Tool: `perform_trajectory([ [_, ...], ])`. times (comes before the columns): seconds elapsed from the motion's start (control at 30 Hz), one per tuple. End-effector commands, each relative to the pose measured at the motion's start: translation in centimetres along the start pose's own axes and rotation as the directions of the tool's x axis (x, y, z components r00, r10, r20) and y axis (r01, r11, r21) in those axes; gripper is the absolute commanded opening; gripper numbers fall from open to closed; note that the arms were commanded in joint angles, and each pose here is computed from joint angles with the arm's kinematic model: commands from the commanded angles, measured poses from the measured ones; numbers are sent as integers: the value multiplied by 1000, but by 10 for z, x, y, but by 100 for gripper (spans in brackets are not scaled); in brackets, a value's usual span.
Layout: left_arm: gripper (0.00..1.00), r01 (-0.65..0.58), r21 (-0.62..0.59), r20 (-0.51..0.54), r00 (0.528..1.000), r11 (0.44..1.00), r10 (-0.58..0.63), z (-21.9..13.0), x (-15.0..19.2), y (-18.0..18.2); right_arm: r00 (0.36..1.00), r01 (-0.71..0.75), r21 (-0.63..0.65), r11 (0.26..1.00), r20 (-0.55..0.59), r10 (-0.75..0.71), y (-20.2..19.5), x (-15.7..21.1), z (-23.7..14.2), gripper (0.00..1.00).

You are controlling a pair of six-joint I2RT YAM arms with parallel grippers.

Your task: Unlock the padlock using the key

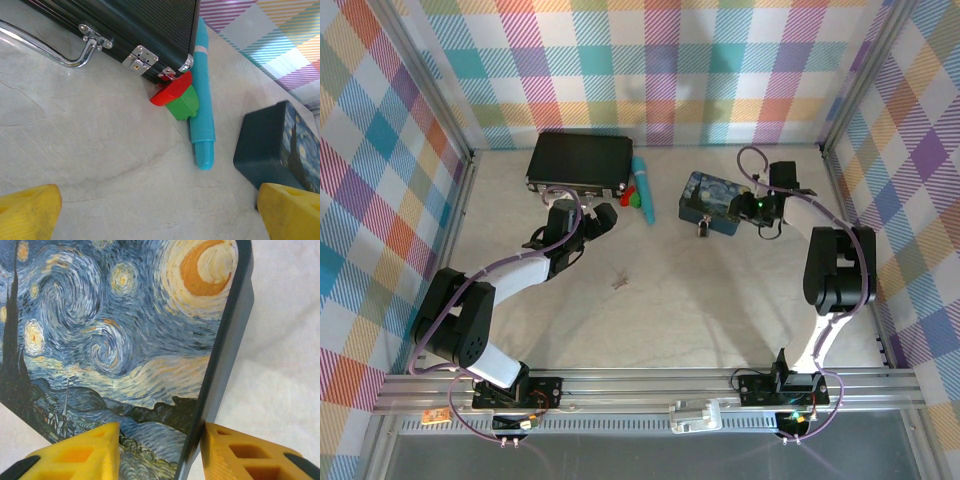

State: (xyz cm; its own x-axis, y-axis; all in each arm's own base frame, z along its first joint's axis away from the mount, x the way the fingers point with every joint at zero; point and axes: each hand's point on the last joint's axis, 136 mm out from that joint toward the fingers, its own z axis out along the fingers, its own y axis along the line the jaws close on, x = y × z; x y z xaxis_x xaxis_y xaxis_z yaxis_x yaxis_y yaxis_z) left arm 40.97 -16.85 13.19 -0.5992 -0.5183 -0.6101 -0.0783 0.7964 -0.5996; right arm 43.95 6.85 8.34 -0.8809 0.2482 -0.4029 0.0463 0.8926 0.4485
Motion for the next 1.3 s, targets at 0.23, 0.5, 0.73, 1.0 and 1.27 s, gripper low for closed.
perform_trajectory([
  [0.23,100,4,51,20,1000,999,-5,-6,-12,-21,999,-44,52,998,-24,45,-4,19,-19,90],
  [0.5,100,9,5,49,999,1000,-9,-22,-12,-7,995,-100,-34,994,7,101,6,-18,16,89],
  [0.73,100,-3,-44,62,998,999,6,-35,-11,5,996,3,-42,999,-84,-7,12,1,34,64],
  [1.0,100,-4,-23,78,997,1000,6,-40,-19,-4,967,150,-49,987,-199,-157,11,50,25,43],
  [1.27,100,-5,-17,74,997,1000,6,-44,-19,-5,943,218,-171,961,-217,-252,39,55,28,41],
])
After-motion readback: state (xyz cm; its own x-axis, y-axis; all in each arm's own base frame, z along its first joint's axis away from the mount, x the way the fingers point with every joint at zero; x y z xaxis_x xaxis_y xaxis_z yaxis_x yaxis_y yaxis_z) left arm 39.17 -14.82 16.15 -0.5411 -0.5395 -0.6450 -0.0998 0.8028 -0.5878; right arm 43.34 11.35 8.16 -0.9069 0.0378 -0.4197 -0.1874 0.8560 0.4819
